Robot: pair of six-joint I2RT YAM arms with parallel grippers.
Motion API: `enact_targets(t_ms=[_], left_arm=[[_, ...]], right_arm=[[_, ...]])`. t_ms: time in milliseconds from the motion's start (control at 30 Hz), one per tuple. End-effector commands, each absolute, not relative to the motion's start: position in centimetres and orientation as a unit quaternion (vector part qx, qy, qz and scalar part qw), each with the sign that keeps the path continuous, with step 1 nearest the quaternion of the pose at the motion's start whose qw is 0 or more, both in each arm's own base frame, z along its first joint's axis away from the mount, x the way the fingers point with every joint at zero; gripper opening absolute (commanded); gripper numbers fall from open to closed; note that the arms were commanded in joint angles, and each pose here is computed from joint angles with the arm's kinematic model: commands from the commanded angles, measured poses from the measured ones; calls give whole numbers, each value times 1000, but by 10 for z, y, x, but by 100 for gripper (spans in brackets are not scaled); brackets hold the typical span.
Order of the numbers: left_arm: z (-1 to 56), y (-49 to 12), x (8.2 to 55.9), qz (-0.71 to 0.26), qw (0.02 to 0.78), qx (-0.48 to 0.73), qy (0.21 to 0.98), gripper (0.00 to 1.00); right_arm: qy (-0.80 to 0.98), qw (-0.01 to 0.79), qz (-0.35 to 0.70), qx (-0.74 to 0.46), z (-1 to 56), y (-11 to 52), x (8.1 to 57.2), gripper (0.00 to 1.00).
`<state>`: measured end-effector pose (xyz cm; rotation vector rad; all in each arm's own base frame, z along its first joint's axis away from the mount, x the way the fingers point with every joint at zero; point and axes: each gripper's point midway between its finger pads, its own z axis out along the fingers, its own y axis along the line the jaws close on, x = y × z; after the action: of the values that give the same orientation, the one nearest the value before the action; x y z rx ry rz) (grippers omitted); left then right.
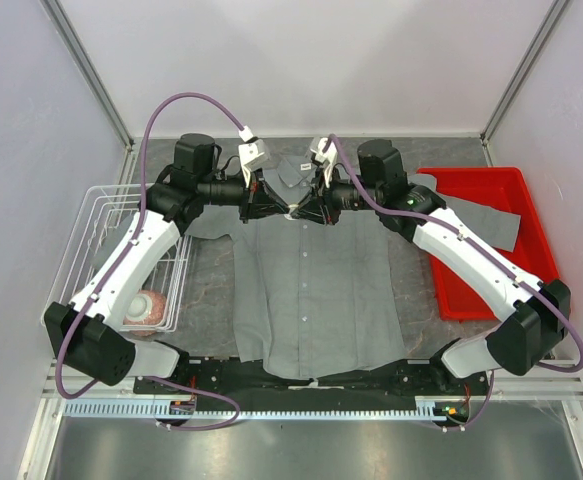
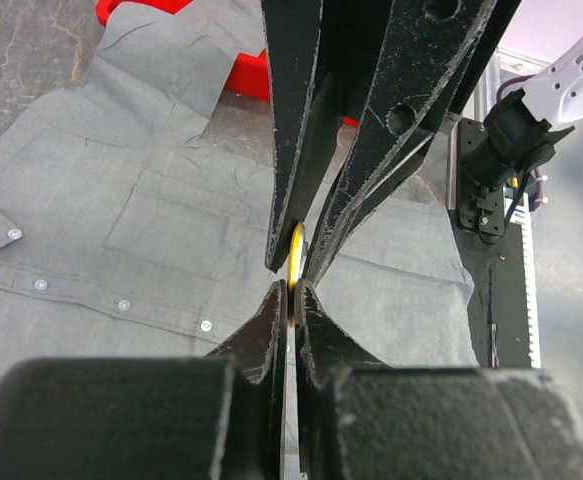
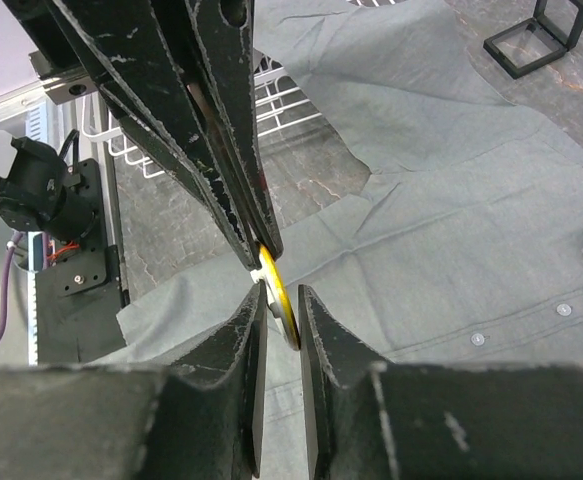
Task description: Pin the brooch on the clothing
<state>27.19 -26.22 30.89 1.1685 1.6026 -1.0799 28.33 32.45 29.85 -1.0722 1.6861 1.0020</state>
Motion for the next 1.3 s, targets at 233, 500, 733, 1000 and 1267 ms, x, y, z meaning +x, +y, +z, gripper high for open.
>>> enact_targets(t_ms=[233,500,733,1000,1267], left_arm=[[326,-266,259,-454,432,466,624,2],[320,-265,264,-450,426,462,634,2],[319,-266,266,-451,425,466,632,2],[319,-268,266,-452,425,461,634,2],[323,-268,266,-454,429,455,635,2]], right_arm=[[670,465,344,-464,300,318,297,19],[630,471,328,-524,312,308,279,34],[626,463,325,-537,319,301,267,53],[650,464,389,-460,337,317,271,56],[665,449,416,-428,333,328,280,54]])
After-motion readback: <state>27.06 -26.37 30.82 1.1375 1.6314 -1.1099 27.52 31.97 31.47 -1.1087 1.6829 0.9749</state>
